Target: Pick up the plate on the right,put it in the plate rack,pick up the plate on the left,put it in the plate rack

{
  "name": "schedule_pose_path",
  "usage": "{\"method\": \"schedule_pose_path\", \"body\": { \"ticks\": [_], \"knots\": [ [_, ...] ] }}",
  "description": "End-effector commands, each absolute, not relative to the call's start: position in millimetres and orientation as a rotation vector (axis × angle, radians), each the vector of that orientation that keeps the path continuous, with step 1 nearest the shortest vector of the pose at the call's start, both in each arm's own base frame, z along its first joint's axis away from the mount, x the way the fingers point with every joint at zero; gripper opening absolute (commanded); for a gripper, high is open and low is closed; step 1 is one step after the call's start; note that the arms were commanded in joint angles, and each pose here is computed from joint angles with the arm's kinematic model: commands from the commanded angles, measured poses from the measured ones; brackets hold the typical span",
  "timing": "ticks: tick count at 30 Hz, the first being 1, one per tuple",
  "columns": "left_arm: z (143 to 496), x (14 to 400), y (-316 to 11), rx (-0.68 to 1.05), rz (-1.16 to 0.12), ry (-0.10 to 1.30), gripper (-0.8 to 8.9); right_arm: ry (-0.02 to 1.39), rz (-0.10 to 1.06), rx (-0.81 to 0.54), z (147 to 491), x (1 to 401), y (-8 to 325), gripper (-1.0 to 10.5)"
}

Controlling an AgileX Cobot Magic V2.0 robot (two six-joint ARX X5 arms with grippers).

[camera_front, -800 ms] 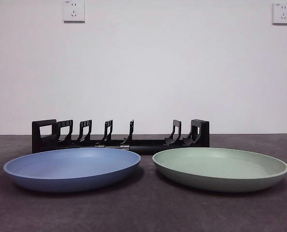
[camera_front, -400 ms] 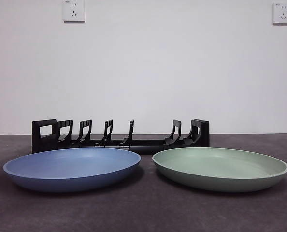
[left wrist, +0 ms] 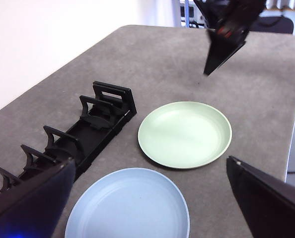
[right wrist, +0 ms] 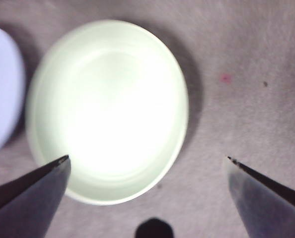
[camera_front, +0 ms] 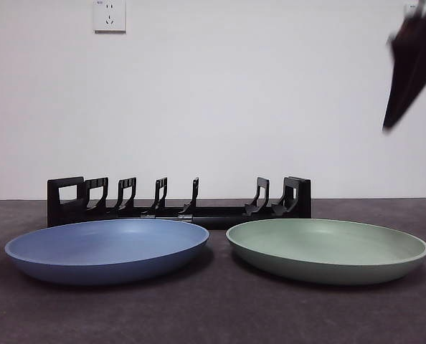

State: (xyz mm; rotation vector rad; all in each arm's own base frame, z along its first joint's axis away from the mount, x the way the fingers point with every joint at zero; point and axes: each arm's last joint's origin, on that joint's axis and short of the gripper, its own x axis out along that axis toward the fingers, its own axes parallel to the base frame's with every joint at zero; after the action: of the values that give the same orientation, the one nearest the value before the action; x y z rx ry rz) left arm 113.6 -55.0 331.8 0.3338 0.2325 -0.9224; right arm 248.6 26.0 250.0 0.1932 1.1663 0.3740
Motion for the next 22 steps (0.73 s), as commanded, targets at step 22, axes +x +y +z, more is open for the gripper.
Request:
{"method": "schedule_pose_path", "body": {
  "ticks": [22],
  "knots": [
    [328.9, 123.4, -66.8, 0.415, -0.920, 0.235, 6.02, 1.340, 0.352, 0.119, 169.3, 296.7, 48.8, 3.7]
  ]
}}
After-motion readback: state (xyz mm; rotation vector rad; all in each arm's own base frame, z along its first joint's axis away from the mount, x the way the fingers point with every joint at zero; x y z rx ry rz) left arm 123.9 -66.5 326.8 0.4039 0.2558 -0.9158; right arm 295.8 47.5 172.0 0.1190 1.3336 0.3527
